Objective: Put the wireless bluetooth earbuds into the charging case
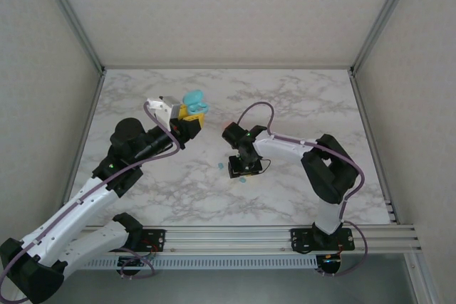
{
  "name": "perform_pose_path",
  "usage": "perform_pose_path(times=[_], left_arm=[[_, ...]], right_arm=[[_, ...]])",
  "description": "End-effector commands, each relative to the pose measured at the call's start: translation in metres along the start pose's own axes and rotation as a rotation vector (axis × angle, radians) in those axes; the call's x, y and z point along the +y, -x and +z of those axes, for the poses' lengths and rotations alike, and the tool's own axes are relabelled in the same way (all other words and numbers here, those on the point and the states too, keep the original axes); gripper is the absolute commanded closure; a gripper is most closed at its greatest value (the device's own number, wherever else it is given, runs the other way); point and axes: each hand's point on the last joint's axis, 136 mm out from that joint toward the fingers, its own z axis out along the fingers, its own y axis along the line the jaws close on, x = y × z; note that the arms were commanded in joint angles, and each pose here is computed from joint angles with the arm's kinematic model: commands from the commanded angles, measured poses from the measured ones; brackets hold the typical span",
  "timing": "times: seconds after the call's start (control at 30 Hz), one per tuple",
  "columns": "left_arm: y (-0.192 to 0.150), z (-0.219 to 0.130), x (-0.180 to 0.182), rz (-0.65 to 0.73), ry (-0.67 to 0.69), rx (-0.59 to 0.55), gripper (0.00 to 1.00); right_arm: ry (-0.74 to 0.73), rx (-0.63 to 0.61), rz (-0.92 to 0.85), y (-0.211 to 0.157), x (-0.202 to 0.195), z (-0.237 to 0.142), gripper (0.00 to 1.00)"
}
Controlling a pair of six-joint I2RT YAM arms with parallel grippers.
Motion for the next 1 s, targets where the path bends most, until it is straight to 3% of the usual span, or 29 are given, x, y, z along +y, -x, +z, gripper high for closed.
perform_pose_path(times=[0.0, 0.27, 0.53, 0.97], left_arm=[[0.021, -0.006, -0.002, 0.014, 0.007, -0.053, 0.69], [0.021, -0.006, -0.003, 0.013, 0.003, -0.051, 0.69], [0.021, -0.006, -0.002, 0.014, 0.006, -0.052, 0.69], [0.019, -0.004, -0.001, 0.008, 0.009, -0.046, 0.69]], right_arm=[[-0.045, 0.046, -0.068, -0.006, -0.002, 0.005, 0.56], [-0.085, 0.100, -0.075, -0.018, -0.008, 0.013, 0.61], [-0.138, 0.020, -0.018, -0.015, -0.021, -0.004, 0.75], [-0.018, -0.136, 0.517, -0.013, -0.082, 0.001, 0.76]])
